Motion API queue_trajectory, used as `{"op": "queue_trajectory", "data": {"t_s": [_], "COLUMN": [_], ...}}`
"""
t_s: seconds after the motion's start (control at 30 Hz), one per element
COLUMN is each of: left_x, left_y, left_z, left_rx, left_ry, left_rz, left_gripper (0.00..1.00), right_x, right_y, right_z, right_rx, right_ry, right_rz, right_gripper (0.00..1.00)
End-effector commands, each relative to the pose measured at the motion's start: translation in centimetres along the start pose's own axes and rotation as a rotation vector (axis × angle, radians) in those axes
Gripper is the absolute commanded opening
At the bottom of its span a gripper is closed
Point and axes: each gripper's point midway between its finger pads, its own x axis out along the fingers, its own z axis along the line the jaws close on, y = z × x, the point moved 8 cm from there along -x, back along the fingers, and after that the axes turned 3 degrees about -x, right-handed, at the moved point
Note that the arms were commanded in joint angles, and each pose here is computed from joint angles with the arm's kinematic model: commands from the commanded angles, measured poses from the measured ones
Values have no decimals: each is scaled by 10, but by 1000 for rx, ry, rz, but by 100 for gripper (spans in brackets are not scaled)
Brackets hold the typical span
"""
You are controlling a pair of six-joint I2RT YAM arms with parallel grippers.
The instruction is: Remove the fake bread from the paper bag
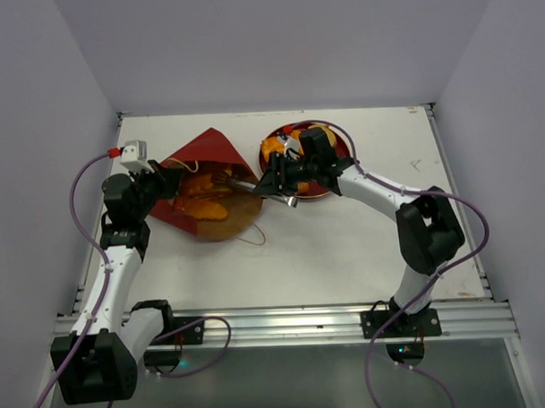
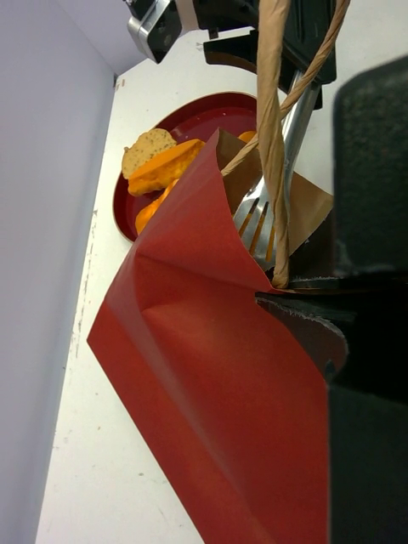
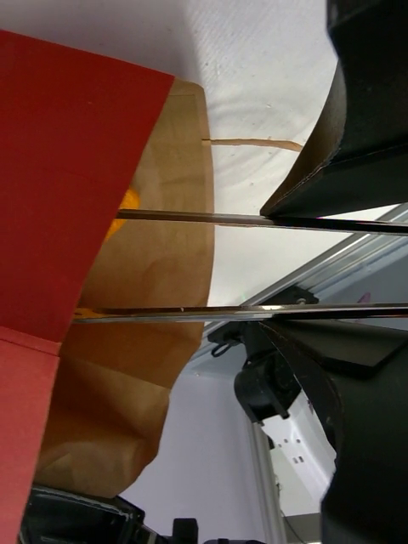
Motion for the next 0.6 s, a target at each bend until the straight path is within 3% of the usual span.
{"op": "queue_trajectory", "data": {"t_s": [0.0,0.1,0.23,0.33,0.57], "left_x": [0,-1,0,0,-1], "left_y": [-5,-5,-5,-6,-5], "left_z": [1,2,3,3,5], "left_rx": [28,30,32,34,27], "left_ry": [3,-1,-6,-9,-25], "left_rz": [-30,-29,-29,-31,-34], "left_gripper": [8,9,8,8,9], "right_x": [2,8,9,-4,-53], "right_y": [-24,-27,-29,-29,-16], "right_z": [8,4,5,9,15], "right_rx": [-8,15,13,0,-104], "right_ry": [-19,-15,-28,-46,-116], "right_rz": [-81,-91,-99,-115,-74], "right_gripper": [50,45,27,0,0]}}
